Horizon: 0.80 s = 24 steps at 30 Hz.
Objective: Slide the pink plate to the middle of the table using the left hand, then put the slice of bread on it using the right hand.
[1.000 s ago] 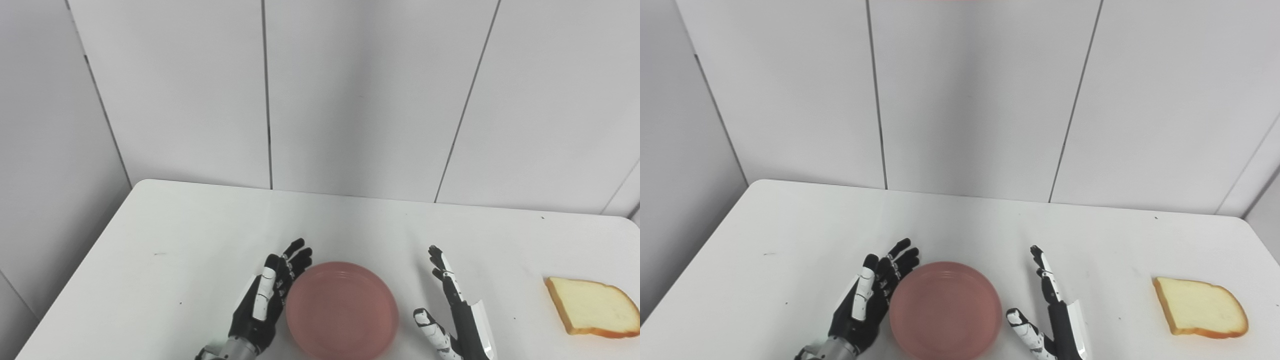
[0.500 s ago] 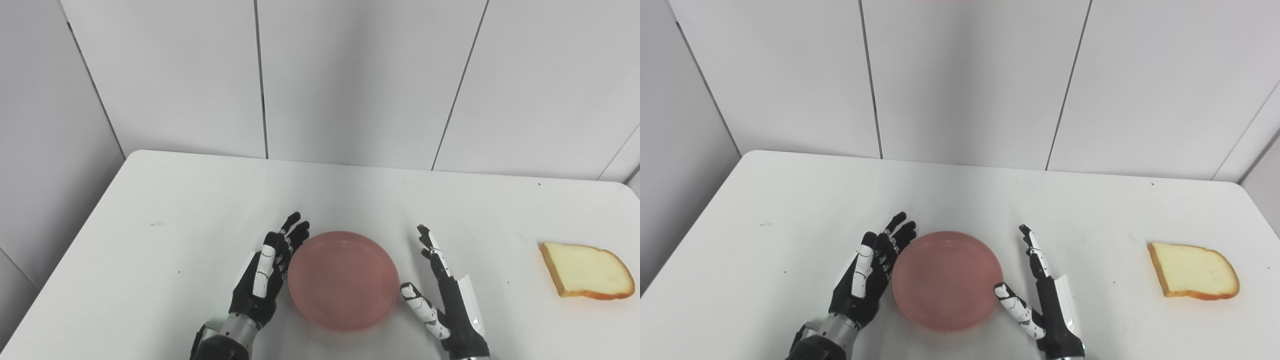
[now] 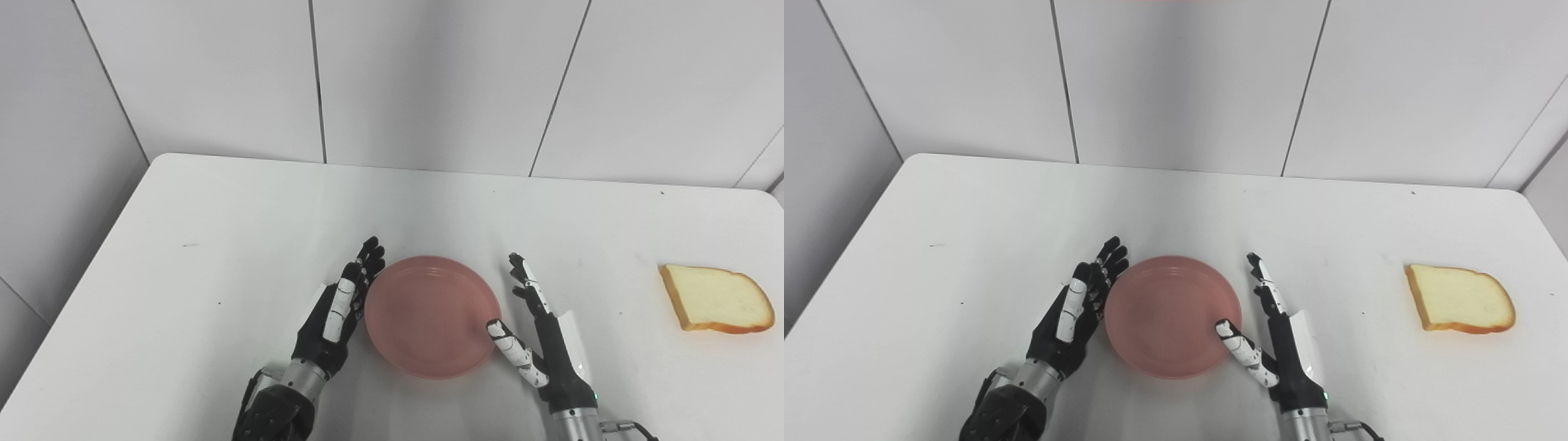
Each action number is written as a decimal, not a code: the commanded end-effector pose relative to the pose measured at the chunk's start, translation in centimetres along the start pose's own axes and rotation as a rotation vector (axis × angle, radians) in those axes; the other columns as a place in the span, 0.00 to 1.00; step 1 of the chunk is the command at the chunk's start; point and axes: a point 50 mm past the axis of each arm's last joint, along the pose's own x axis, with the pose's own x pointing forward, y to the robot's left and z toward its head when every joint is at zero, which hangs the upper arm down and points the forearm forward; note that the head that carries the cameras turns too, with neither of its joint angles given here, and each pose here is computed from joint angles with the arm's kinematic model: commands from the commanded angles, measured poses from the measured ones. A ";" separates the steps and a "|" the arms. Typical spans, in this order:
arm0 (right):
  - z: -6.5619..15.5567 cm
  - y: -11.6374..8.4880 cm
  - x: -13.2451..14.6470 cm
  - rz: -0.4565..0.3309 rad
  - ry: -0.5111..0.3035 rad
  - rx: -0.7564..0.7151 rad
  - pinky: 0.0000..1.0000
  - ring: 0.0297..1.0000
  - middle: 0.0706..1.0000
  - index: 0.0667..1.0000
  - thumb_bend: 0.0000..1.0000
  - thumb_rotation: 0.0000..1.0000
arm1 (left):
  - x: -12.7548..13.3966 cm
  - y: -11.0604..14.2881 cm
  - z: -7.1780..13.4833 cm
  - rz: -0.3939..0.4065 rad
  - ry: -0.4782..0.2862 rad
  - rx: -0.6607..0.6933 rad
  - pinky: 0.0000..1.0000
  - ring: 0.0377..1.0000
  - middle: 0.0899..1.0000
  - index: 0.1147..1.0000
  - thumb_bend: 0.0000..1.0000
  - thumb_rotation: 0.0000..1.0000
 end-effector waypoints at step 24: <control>2.4 -5.1 3.1 -0.048 -0.092 0.106 0.96 0.96 0.96 0.95 0.69 0.87 | -0.2 0.2 -0.2 0.030 -0.002 0.074 1.00 1.00 1.00 1.00 0.71 1.00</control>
